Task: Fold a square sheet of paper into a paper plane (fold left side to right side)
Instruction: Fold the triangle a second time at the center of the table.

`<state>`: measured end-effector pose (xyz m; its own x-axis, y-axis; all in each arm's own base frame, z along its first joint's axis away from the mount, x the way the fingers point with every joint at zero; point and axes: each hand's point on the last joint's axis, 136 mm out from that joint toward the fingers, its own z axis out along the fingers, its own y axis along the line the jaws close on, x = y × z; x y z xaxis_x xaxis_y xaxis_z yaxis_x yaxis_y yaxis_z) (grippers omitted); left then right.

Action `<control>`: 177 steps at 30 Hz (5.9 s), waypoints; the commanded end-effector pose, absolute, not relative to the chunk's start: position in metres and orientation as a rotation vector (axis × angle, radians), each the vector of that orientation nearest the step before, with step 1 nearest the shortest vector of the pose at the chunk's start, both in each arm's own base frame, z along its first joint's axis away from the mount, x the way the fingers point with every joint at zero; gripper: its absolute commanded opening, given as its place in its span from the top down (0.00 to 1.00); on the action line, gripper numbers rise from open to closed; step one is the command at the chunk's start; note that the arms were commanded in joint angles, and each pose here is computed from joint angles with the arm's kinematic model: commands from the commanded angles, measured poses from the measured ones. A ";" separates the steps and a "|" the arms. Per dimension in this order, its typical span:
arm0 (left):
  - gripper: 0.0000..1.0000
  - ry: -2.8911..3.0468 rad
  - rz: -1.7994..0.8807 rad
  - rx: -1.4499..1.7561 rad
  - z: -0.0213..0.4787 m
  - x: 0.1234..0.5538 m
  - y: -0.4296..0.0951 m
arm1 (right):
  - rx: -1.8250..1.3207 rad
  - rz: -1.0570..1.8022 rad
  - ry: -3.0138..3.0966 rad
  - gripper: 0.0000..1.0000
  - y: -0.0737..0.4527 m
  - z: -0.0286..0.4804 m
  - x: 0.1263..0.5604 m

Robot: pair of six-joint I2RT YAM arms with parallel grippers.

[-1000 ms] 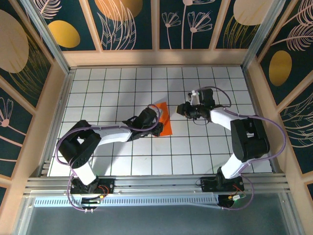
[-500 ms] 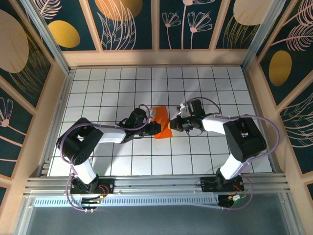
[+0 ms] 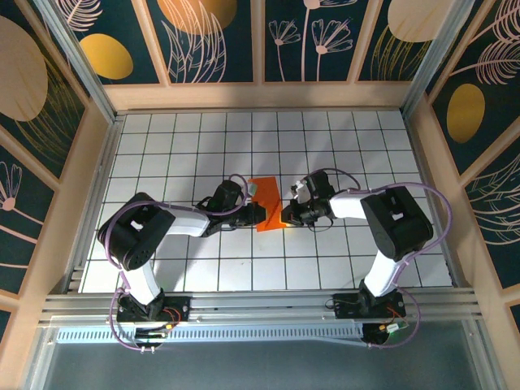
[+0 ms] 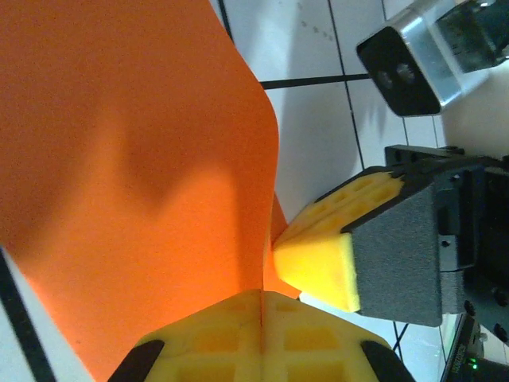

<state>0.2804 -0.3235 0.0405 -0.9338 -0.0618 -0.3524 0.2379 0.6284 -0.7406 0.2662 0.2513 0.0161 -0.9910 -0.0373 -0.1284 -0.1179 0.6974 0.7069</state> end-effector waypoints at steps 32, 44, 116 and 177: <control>1.00 2.582 -0.939 0.255 0.026 0.304 -0.299 | -0.152 1.047 2.914 1.00 0.244 -0.008 0.254; 1.00 2.595 -0.890 0.255 0.020 0.310 -0.298 | -0.148 1.043 2.921 1.00 0.243 -0.009 0.252; 1.00 2.677 -0.796 0.268 -0.008 0.301 -0.284 | -0.158 1.179 2.774 1.00 0.294 0.020 0.295; 0.89 2.639 -1.182 0.281 0.030 0.262 -0.325 | -0.170 1.007 2.890 1.00 0.284 -0.008 0.282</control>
